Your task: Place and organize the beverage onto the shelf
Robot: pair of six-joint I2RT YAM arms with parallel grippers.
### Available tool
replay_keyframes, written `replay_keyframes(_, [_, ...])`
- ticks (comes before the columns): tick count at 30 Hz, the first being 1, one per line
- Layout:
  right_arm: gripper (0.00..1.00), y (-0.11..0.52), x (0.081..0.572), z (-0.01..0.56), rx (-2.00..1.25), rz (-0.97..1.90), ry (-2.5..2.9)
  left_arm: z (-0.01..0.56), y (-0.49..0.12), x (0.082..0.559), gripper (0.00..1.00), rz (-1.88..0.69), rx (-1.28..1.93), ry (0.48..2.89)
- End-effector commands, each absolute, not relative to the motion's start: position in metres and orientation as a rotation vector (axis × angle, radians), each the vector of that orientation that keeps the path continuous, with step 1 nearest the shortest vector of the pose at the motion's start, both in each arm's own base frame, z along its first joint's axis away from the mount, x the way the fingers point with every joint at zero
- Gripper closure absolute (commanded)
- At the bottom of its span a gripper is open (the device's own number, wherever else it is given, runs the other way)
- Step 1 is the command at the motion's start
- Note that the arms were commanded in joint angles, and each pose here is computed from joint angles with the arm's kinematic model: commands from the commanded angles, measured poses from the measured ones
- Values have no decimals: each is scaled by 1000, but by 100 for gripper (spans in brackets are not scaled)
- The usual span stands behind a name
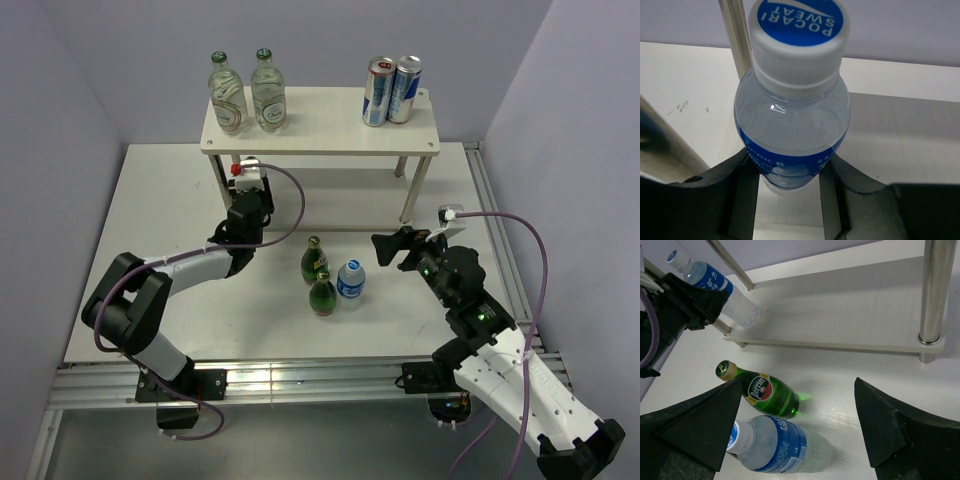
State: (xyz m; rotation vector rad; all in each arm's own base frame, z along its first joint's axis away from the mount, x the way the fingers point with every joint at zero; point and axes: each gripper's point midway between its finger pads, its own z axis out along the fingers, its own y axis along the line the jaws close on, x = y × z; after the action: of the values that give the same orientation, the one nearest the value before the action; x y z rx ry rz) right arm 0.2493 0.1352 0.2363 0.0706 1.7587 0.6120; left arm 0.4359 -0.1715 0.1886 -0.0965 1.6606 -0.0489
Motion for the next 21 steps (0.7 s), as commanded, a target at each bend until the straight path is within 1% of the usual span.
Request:
replay_keyframes(1, [0, 139, 251, 243, 65, 633, 1728, 256, -175, 450, 52, -152, -197, 1466])
replay_keyframes(4, [0, 140, 251, 242, 61, 635, 1733, 256, -175, 447, 33, -162, -198, 1467])
replay_keyframes(6, [0, 140, 251, 241, 62, 635, 1736, 255, -174, 445, 27, -165, -196, 1471])
replay_keyframes(7, [0, 141, 251, 241, 60, 638, 1737, 256, -175, 444, 15, -170, -193, 1474])
replay_keyframes(8, [0, 140, 251, 242, 59, 638, 1734, 256, -175, 443, 10, -172, -191, 1474])
replay_keyframes(9, [0, 141, 251, 242, 61, 640, 1734, 256, -174, 443, 7, -171, -190, 1477])
replay_keyframes(10, [0, 140, 251, 241, 61, 640, 1734, 256, -174, 442, 1, -171, -190, 1481])
replay_keyframes(14, [0, 140, 250, 241, 61, 639, 1735, 259, -174, 433, 1, -172, -187, 1483])
replay_keyframes(20, [0, 139, 250, 243, 66, 639, 1729, 270, -187, 398, 1, -203, -172, 1500])
replay_keyframes(21, [0, 139, 250, 242, 64, 639, 1730, 263, -189, 391, 1, -189, -153, 1537])
